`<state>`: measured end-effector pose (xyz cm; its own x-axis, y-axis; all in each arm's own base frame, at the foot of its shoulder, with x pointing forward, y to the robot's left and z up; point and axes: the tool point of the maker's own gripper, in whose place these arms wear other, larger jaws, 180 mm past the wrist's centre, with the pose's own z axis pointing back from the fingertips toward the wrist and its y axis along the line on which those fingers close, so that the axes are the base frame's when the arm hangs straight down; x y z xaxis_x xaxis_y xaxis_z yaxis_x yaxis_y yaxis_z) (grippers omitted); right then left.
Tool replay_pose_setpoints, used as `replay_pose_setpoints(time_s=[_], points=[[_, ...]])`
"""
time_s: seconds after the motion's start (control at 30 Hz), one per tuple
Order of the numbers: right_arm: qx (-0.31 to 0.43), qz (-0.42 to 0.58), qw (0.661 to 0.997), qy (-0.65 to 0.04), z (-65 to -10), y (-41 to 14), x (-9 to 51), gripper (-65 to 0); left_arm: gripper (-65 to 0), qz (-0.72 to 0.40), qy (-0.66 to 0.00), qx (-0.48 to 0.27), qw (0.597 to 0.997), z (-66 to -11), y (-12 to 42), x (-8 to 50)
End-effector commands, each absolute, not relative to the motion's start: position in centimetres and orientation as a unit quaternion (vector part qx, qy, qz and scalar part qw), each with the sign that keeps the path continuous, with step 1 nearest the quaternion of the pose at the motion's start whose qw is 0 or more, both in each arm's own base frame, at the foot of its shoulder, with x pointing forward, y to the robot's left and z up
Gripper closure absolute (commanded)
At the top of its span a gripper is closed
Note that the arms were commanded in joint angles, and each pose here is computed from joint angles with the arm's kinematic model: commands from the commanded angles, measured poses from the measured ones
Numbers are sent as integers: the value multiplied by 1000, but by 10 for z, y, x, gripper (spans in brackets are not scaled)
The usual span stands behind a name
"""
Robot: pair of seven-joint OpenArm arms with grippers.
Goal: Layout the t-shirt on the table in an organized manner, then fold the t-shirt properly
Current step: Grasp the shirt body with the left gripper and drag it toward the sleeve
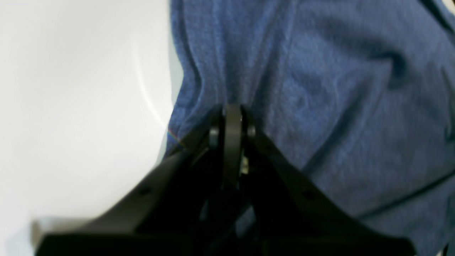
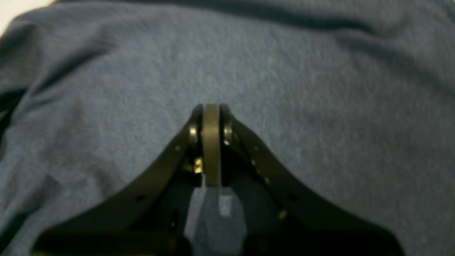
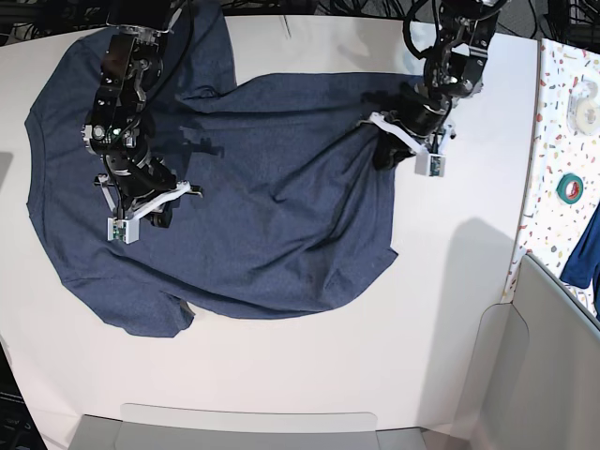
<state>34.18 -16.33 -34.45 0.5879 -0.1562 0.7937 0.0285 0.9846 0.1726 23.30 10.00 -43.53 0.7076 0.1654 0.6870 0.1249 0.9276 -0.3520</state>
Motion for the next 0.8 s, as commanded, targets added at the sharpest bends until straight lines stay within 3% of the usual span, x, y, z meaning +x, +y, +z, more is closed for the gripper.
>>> replay_pose_setpoints(time_s=[0.0,0.2,0.3,0.4,0.53,0.6,0.77], points=[[73,-52,875,-475,-330,-164,351,0,-4,-18,-308,-194,931,-456,86,200],[75,-53,877,-471,-334,-164,351,0,-4,-55,-283,-213,934,-457,59,187],[78,-54,877,-472,-334,-163,351,0,-12,-55,-333,-218,916,-426,60,214],[78,-54,877,-472,-334,-162,351,0,-74,-37,-400,-204,893,-381,81,247],[78,-54,878,-469,-336,-162,349,0,-231,-13,-479,-171,861,-332,118,288],[78,-54,879,-467,-337,-162,348,0,-279,-2,-504,-156,850,-317,134,306],[76,-53,880,-466,-338,-163,348,0,-286,80,-510,-141,845,-324,177,350]])
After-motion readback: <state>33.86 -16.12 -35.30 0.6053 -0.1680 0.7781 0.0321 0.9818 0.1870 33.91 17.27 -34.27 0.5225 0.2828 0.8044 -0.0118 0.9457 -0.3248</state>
